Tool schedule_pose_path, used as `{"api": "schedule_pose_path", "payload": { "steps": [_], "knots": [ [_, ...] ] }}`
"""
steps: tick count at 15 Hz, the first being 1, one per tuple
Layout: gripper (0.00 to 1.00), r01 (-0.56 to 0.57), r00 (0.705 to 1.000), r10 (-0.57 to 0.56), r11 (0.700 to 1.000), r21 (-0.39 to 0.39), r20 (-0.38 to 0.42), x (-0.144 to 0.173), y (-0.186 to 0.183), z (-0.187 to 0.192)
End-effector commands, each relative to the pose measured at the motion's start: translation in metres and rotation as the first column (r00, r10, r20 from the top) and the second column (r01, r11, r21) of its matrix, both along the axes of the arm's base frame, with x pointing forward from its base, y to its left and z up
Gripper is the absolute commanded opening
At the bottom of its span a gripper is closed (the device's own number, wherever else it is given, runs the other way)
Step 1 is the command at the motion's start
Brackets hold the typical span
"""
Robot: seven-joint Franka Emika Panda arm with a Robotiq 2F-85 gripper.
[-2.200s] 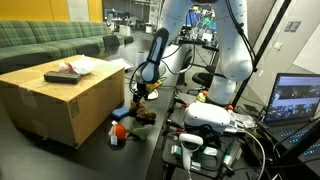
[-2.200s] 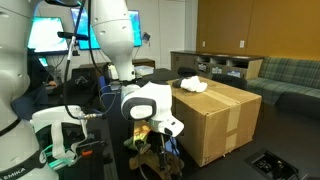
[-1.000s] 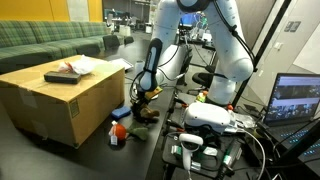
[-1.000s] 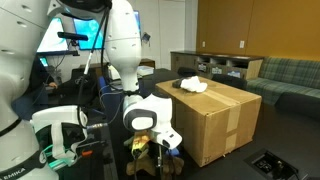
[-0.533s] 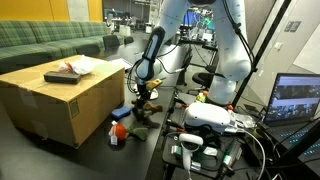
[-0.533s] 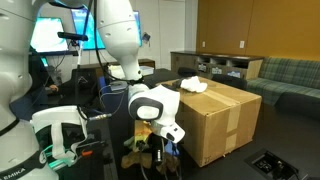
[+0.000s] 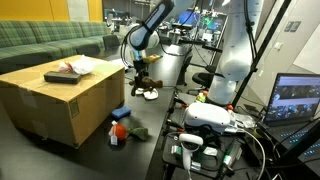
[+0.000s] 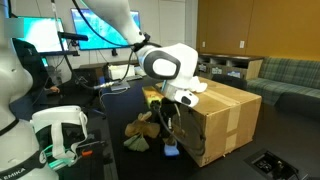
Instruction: Put the objects on the surface on the box and the objects on the box on the counter top
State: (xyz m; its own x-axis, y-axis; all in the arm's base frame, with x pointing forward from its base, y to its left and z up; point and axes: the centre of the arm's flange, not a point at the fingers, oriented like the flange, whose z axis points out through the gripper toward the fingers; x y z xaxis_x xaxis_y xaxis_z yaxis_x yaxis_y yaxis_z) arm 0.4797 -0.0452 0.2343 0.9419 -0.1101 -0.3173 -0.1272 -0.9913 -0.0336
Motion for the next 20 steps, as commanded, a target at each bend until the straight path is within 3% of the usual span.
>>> {"api": "schedule_pose_path", "payload": {
  "steps": [1, 4, 10, 14, 20],
  "knots": [
    [0.0, -0.013, 0.998, 0.014, 0.999, -0.03, 0.053, 0.04, -0.014, 0.074],
    [0.0, -0.019, 0.989, 0.028, 0.998, -0.066, 0.144, 0.074, -0.018, 0.121],
    [0.0, -0.006, 0.954, 0.04, 0.993, -0.114, 0.299, 0.148, -0.014, 0.161],
    [0.0, 0.004, 0.92, 0.046, 0.992, -0.127, 0.388, 0.201, 0.0, 0.161],
    [0.0, -0.033, 0.914, 0.084, 0.99, -0.135, 0.396, 0.26, 0.031, 0.124]
  ]
}}
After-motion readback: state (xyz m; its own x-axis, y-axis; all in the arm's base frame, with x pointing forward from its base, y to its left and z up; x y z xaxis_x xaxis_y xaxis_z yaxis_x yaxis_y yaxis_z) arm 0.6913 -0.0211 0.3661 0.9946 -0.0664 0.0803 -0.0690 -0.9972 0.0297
